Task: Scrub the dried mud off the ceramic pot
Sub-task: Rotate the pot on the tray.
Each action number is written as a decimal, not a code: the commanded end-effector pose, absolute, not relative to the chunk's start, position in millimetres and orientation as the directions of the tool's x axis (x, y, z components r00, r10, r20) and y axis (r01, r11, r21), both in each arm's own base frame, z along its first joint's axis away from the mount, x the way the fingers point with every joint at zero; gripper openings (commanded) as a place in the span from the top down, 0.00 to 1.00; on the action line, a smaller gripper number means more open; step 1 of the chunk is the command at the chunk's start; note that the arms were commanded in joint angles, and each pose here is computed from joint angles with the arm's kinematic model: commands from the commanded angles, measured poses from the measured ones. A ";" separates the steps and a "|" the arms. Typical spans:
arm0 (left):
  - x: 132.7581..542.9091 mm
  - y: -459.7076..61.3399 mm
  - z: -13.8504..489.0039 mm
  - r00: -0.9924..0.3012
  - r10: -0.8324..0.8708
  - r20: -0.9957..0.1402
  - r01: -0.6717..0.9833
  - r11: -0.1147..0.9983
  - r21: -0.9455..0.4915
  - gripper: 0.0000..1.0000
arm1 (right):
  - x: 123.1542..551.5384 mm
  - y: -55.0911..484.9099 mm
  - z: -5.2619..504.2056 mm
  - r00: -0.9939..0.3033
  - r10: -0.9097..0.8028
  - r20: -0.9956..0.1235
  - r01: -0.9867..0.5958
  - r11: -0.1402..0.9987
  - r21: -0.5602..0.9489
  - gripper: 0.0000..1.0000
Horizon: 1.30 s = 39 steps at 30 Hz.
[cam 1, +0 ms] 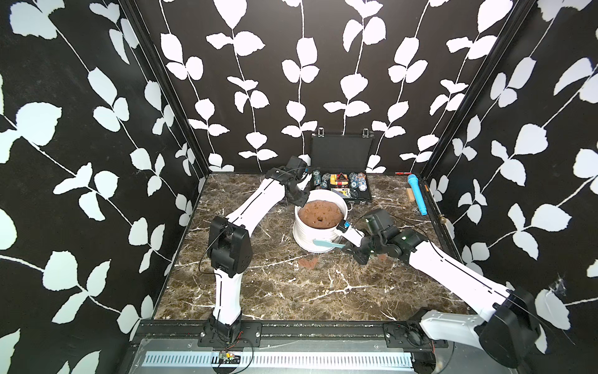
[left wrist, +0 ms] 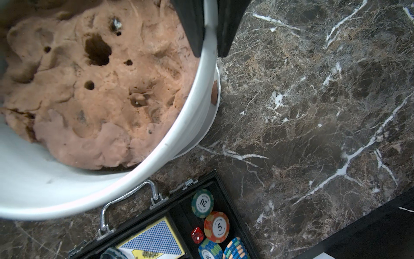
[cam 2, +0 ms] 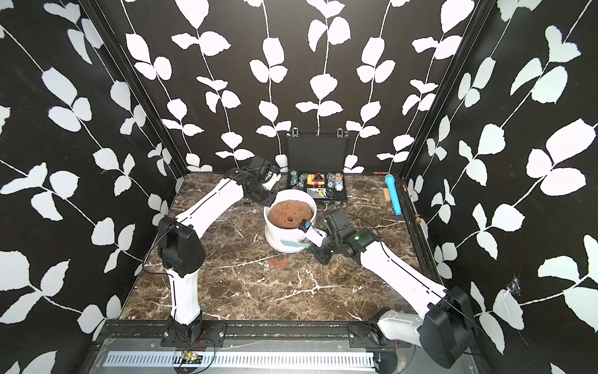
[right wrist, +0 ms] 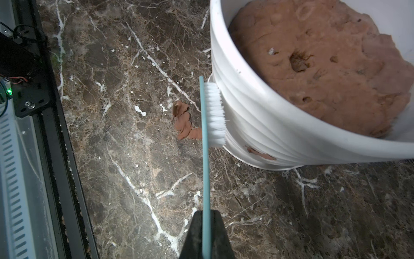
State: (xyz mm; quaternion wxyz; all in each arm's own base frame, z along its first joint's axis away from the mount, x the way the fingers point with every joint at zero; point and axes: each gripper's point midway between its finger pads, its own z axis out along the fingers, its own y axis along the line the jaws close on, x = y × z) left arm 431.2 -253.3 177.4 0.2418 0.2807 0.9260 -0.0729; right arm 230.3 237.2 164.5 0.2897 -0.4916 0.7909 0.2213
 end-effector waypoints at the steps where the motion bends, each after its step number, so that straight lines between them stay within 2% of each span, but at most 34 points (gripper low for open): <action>1: 431.8 -255.8 159.5 -0.716 0.528 -0.456 0.600 0.800 -0.014 0.87 | 244.3 238.5 173.8 -0.318 -0.625 -0.713 -0.901 0.434 0.021 1.00; 4: 435.1 -251.6 156.2 -0.702 0.553 -0.449 0.618 0.786 0.002 0.88 | 248.2 240.8 164.2 -0.328 -0.626 -0.707 -0.900 0.436 0.032 1.00; 10: 439.6 -247.4 161.8 -0.642 0.625 -0.443 0.678 0.733 0.052 0.89 | 226.3 251.2 145.9 -0.335 -0.647 -0.685 -0.928 0.351 0.123 1.00; 16: 445.3 -242.9 169.8 -0.590 0.674 -0.445 0.719 0.689 0.091 0.87 | 210.1 255.2 159.7 -0.310 -0.605 -0.733 -0.941 0.306 0.145 1.00; 20: 449.0 -236.6 180.6 -0.594 0.664 -0.454 0.698 0.706 0.119 0.75 | 205.9 255.6 175.9 -0.292 -0.570 -0.768 -0.945 0.296 0.139 1.00; 26: 457.0 -226.1 227.2 -0.646 0.559 -0.520 0.582 0.802 0.138 0.61 | 205.6 257.0 189.7 -0.287 -0.536 -0.794 -0.947 0.284 0.151 1.00; 29: 452.1 -218.1 253.2 -0.689 0.456 -0.563 0.486 0.867 0.108 0.46 | 206.2 256.8 193.6 -0.288 -0.527 -0.800 -0.946 0.287 0.151 1.00; 32: 438.5 -212.1 268.2 -0.746 0.302 -0.593 0.364 0.931 0.016 0.33 | 208.0 255.1 200.9 -0.282 -0.512 -0.812 -0.945 0.294 0.143 1.00; 35: 418.2 -211.5 274.6 -0.779 0.166 -0.605 0.243 0.969 -0.047 0.29 | 208.6 253.2 208.9 -0.275 -0.493 -0.826 -0.946 0.293 0.140 1.00; 39: 384.5 -213.6 277.2 -0.799 0.054 -0.599 0.080 0.997 -0.016 0.25 | 206.7 251.5 217.6 -0.268 -0.471 -0.840 -0.947 0.289 0.140 1.00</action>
